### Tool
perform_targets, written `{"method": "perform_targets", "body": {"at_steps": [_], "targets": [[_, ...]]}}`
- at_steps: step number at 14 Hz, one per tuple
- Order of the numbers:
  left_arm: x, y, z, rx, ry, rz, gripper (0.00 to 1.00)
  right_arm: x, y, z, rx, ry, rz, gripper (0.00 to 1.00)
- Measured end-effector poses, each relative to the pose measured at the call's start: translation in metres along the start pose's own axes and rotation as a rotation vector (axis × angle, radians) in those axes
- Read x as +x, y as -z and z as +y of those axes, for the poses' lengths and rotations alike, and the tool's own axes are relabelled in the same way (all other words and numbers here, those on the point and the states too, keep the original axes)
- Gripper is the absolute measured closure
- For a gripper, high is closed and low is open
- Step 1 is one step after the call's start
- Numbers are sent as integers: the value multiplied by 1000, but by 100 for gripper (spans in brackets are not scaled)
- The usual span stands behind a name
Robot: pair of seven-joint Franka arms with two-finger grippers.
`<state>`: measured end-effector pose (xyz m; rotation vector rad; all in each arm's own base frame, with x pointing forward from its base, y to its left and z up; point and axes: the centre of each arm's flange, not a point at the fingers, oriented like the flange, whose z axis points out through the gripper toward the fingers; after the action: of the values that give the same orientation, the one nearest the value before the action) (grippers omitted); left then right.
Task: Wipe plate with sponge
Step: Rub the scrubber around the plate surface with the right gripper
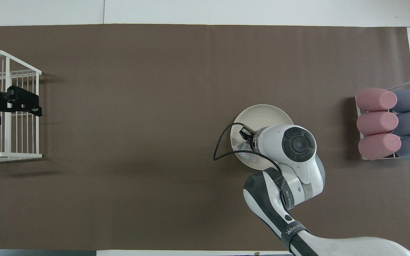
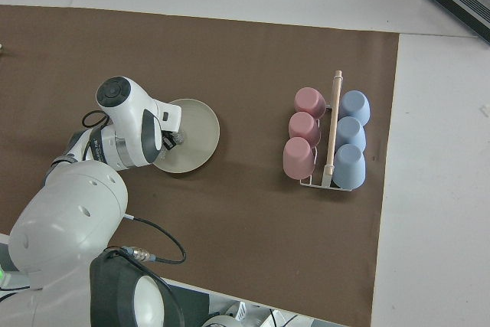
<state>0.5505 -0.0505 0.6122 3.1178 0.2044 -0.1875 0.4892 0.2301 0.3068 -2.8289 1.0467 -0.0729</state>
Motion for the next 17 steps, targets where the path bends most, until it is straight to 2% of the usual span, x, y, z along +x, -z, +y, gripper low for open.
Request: {"method": "perform_targets", "body": {"at_steps": [3, 7, 9, 13, 17], "targets": [[0, 0, 0, 0, 0, 0, 0, 14, 1, 6, 1, 23, 5, 90], [0, 0, 0, 0, 0, 0, 0, 74, 4, 40, -4, 111, 22, 90], [0, 0, 0, 0, 0, 0, 0, 81, 4, 44, -5, 115, 23, 90], [0, 0, 0, 0, 0, 0, 0, 59, 3, 30, -2, 68, 17, 90], [0, 0, 0, 0, 0, 0, 0, 3, 0, 0, 2, -23, 2, 90]]}}
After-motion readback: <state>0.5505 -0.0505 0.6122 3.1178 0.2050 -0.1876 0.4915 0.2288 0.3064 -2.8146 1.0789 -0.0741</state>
